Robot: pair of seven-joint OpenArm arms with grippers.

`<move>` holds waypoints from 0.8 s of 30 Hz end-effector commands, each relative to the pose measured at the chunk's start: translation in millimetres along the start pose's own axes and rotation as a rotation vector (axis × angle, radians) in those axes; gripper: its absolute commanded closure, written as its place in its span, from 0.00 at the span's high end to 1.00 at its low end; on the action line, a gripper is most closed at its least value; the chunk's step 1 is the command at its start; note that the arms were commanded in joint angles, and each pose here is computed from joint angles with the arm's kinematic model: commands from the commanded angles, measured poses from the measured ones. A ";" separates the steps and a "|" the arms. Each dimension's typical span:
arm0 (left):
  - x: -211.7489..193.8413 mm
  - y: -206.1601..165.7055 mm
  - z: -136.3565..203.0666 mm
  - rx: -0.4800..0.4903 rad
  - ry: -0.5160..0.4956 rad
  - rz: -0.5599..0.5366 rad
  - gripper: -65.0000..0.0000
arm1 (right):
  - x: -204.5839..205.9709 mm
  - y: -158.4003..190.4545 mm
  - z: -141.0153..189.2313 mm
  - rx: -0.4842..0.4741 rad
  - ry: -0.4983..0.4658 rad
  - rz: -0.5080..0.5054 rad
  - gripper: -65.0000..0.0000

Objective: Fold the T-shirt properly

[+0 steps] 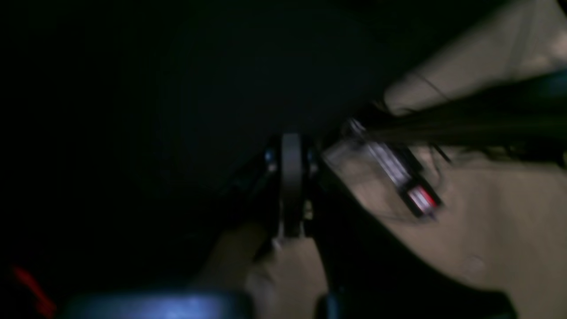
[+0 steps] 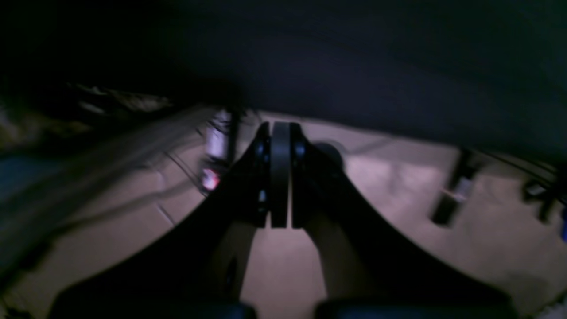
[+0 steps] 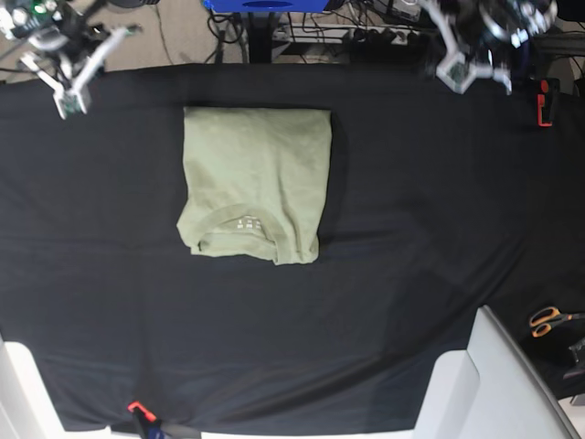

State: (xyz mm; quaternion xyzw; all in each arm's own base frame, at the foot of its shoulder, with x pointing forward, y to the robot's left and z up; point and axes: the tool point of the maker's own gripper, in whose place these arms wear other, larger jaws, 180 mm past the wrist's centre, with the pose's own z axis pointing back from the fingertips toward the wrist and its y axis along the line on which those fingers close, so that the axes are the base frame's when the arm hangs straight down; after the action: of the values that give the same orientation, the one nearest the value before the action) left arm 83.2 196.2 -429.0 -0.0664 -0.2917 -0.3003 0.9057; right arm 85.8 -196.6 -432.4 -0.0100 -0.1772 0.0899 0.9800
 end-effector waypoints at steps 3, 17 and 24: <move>-30.2 -9.4 4.1 -0.023 0.026 0.039 0.00 | -26.0 -1.2 8.8 0.009 0.058 0.032 0.00; -190.8 -79.9 2.7 -0.032 0.210 0.435 0.00 | -192.7 -1.6 -47.7 0.032 0.363 -0.068 0.00; -211.7 -112.0 -64.5 -0.135 0.284 0.607 0.00 | -244.4 13.3 -116.5 0.067 0.584 -0.031 0.00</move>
State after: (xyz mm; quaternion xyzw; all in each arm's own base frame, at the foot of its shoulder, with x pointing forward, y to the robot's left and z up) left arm -74.7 190.2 -611.6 -0.1663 -0.1207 -0.0347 0.9780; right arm -83.5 -222.7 -630.7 0.0045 0.0917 0.0698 0.9933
